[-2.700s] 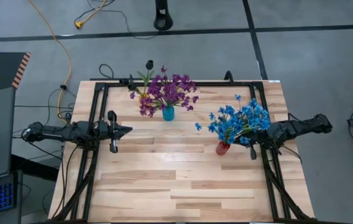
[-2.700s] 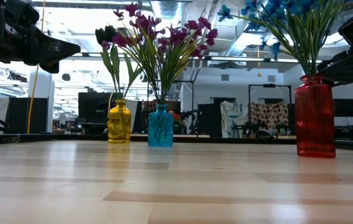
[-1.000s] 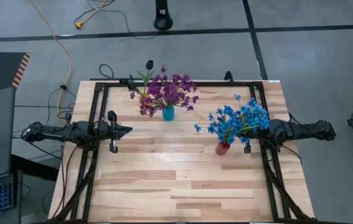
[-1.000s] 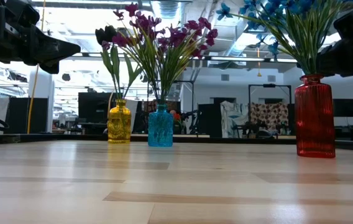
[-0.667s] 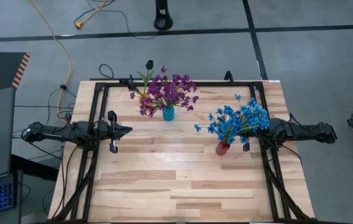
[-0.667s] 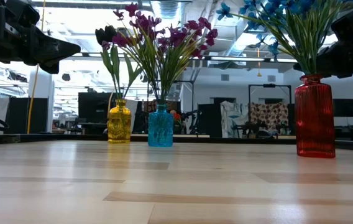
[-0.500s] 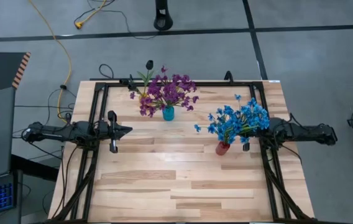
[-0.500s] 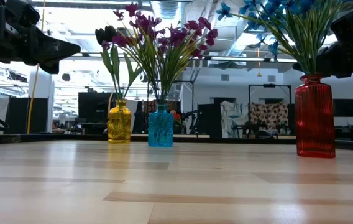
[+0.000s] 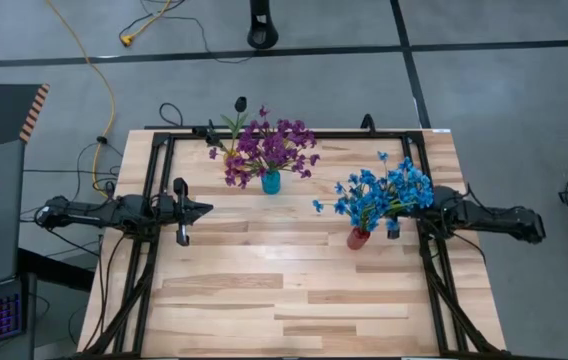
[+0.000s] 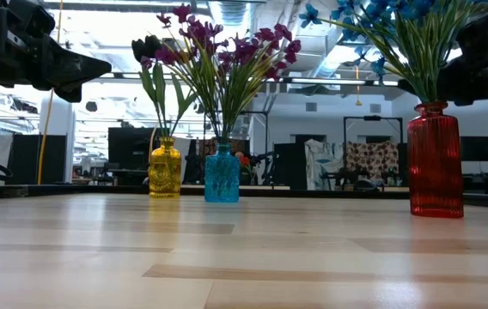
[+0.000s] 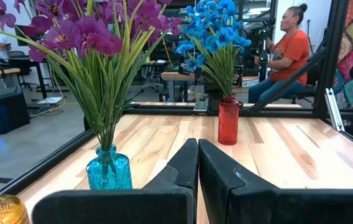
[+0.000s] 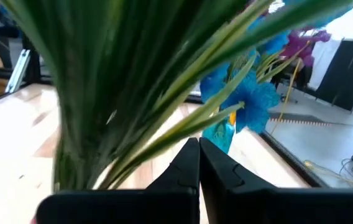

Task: Sort flowers into vase by color
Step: Return to Home Position

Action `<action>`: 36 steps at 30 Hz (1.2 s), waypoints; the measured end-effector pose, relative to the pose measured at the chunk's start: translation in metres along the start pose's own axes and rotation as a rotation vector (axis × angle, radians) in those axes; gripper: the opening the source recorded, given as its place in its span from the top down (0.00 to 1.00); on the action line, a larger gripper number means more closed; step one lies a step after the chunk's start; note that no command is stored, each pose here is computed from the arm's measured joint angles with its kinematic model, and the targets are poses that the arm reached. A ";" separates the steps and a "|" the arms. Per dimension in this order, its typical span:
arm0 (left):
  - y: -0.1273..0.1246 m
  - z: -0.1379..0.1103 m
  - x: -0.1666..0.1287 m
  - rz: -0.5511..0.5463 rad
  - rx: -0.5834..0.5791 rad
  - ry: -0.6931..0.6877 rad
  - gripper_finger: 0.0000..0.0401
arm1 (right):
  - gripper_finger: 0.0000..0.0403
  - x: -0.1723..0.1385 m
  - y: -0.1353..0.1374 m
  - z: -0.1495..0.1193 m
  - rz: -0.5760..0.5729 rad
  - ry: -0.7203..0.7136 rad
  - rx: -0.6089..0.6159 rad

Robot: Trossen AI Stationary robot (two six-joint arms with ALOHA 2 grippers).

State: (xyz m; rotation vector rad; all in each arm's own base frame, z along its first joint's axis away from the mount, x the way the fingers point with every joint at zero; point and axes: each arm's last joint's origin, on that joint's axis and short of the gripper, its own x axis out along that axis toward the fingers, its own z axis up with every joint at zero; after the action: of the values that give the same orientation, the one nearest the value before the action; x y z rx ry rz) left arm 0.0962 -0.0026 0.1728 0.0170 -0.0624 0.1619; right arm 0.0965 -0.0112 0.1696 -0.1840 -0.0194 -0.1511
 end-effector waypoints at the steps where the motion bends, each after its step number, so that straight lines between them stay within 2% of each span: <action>1: 0.000 0.000 0.000 0.001 0.000 0.000 1.00 | 0.92 0.000 0.000 -0.001 -0.004 0.002 0.005; 24: 0.000 0.000 0.000 0.001 0.012 0.000 1.00 | 0.92 0.001 -0.008 -0.005 -0.074 0.034 0.015; 36: 0.000 0.000 0.000 0.008 0.126 0.001 1.00 | 0.92 0.001 -0.008 -0.005 -0.073 0.037 0.016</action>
State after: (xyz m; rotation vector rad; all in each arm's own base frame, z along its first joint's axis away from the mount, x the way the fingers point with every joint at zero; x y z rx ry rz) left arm 0.0962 -0.0024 0.1728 0.1423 -0.0510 0.1739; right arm 0.0960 -0.0204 0.1662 -0.1651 0.0090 -0.2273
